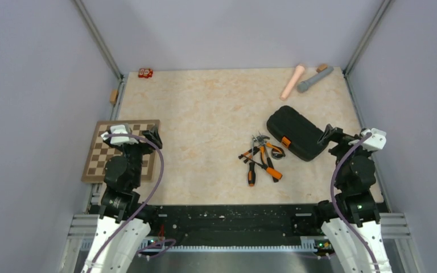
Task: Pack the tool kit
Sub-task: Move the toolbox to the center of the board.
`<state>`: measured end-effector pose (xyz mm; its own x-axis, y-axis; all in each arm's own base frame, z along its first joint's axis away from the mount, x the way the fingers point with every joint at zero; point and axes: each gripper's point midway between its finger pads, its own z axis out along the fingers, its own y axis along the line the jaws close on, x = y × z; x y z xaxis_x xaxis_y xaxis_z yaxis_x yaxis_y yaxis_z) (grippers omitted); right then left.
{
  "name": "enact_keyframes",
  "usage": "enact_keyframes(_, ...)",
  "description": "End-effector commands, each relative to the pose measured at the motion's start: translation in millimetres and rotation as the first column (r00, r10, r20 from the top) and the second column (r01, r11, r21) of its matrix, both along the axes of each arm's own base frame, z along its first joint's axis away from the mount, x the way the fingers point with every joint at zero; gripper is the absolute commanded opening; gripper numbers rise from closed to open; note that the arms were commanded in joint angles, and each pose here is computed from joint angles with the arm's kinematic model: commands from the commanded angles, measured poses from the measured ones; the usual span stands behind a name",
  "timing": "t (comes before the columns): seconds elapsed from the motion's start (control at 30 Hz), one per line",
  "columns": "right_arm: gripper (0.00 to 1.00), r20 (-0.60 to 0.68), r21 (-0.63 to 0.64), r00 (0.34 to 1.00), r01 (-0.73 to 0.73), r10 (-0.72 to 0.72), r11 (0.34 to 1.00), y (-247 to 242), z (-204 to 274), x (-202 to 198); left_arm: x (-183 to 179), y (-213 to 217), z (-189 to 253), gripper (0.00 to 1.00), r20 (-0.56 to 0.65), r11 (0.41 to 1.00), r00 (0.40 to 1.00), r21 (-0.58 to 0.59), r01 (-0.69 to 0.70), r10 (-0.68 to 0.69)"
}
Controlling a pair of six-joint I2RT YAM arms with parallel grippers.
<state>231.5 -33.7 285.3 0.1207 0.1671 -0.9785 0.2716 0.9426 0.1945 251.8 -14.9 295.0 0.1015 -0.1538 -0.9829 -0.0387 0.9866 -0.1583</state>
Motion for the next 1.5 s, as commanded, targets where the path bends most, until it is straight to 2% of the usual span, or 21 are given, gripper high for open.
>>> enact_keyframes(0.0, 0.99, -0.065, 0.082, 0.997, 0.043, -0.038, 0.996, -1.9, -3.5, 4.7, -1.2, 0.8, 17.8, 0.99, 0.03, 1.0, 1.0, -0.018, -0.005, 0.006)
enact_keyframes(0.17, 0.99, -0.261, 0.139, 0.965, 0.028, 0.009, 0.99, 14.0, -37.5, 27.5, 1.5, -2.3, 14.2, 0.99, 0.014, 1.0, 1.0, -0.027, 0.007, -0.006)
enact_keyframes(0.3, 0.99, -0.448, 0.184, 0.894, 0.072, 0.018, 0.98, 23.6, -74.6, 42.4, 1.5, -5.4, 14.2, 0.99, 0.01, 0.999, 1.0, -0.039, 0.022, -0.022)
enact_keyframes(0.47, 0.99, -0.545, 0.281, 0.837, 0.114, 0.06, 0.953, 22.5, -105.5, 58.0, 1.2, -7.5, 13.1, 0.99, 0.004, 0.998, 0.999, -0.044, 0.033, -0.033)
enact_keyframes(0.63, 0.99, -0.565, 0.36, 0.823, 0.195, 0.047, 0.912, -2.4, -132.8, 67.2, 0.0, -7.9, 15.3, 0.99, 0.012, 0.998, 0.999, -0.043, 0.037, -0.037)
enact_keyframes(0.73, 0.99, -0.566, 0.433, 0.818, 0.185, 0.106, 0.882, -0.9, -152.1, 73.9, -1.5, -5.9, 16.1, 0.99, 0.016, 0.999, 0.999, -0.041, 0.029, -0.028)
enact_keyframes(1.03, 0.98, -0.589, 0.495, 0.779, 0.137, 0.216, 0.858, 9.1, -199.6, 79.0, -1.3, -6.1, 14.3, 0.99, 0.011, 0.999, 1.0, -0.035, 0.03, -0.029)
enact_keyframes(1.2, 0.93, -0.569, 0.492, 0.76, 0.009, 0.313, 0.871, 19.2, -203.8, 98.1, -0.1, -7.1, 12.9, 0.99, 0.006, 0.999, 0.999, -0.032, 0.033, -0.033)
enact_keyframes(1.33, 0.86, -0.571, 0.479, 0.704, -0.132, 0.422, 0.868, 32.5, -209.7, 125.9, 0.5, -8.1, 11.9, 0.99, 0.002, 0.999, 0.999, -0.026, 0.035, -0.035)
enact_keyframes(1.47, 0.85, -0.582, 0.433, 0.621, -0.31, 0.526, 0.846, 64.5, -212.6, 158.3, 1.7, -8.2, 10.3, 0.99, -0.005, 0.999, 0.999, -0.02, 0.034, -0.034)
